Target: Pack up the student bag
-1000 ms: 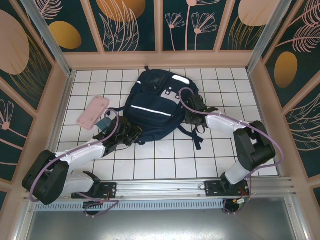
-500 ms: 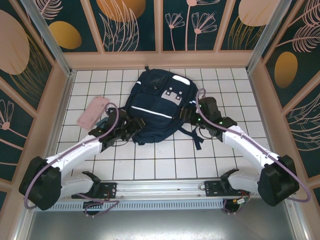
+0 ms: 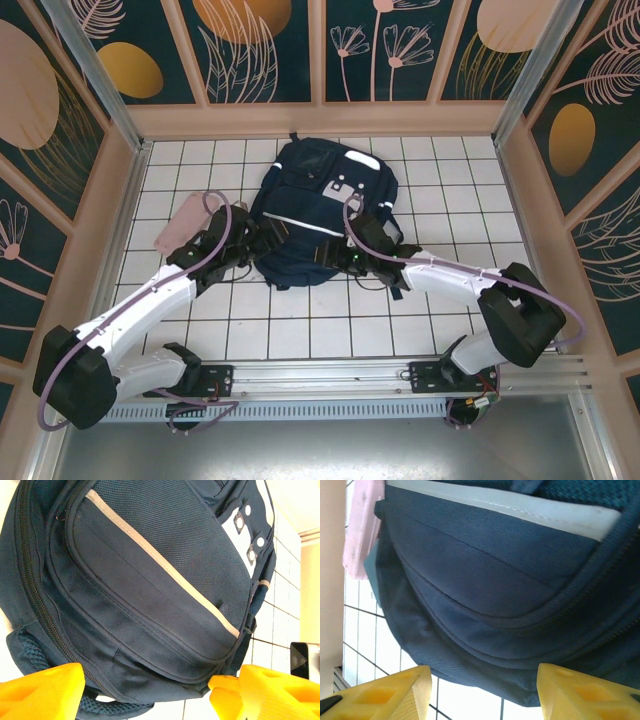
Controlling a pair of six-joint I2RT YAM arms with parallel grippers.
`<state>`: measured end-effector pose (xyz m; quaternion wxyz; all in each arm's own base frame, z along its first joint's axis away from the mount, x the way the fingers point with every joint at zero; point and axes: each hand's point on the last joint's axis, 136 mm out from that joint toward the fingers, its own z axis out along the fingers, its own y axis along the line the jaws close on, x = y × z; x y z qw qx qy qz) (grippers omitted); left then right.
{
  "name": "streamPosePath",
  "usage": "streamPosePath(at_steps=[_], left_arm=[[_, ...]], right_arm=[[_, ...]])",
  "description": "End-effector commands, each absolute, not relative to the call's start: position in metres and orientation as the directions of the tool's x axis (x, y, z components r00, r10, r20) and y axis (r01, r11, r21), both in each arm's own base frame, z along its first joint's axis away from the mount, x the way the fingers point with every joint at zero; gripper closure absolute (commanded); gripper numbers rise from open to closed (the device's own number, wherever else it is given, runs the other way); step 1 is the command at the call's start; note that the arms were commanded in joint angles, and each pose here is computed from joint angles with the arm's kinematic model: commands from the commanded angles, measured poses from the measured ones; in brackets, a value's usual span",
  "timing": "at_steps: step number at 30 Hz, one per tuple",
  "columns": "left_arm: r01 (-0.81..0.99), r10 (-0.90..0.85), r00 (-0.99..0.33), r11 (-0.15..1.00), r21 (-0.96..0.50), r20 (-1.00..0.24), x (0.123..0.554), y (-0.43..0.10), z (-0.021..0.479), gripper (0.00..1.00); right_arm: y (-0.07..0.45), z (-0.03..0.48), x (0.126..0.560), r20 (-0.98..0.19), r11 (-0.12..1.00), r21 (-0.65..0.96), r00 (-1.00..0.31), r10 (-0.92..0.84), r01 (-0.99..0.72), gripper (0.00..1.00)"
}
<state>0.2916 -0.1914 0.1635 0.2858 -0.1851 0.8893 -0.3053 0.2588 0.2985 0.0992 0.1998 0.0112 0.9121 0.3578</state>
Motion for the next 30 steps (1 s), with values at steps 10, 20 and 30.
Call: streamPosePath(at_steps=[10,20,30], left_arm=[[0.016,-0.37,-0.787,0.787,-0.617,-0.493,0.306,-0.211,0.186,0.16],[0.185,-0.116,-0.797,0.888,-0.422,-0.592,0.327,-0.252,0.177,0.15],[0.429,0.251,-0.754,0.888,-0.165,-0.607,0.331,-0.299,0.155,0.22]], right_arm=[[0.236,0.078,0.27,-0.392,0.795,0.602,-0.896,0.209,-0.078,0.41],[0.185,0.139,0.305,-0.466,0.793,0.609,-0.818,0.336,-0.022,0.32],[0.194,0.135,0.35,-0.295,0.68,0.726,-0.843,0.449,0.108,0.53]])
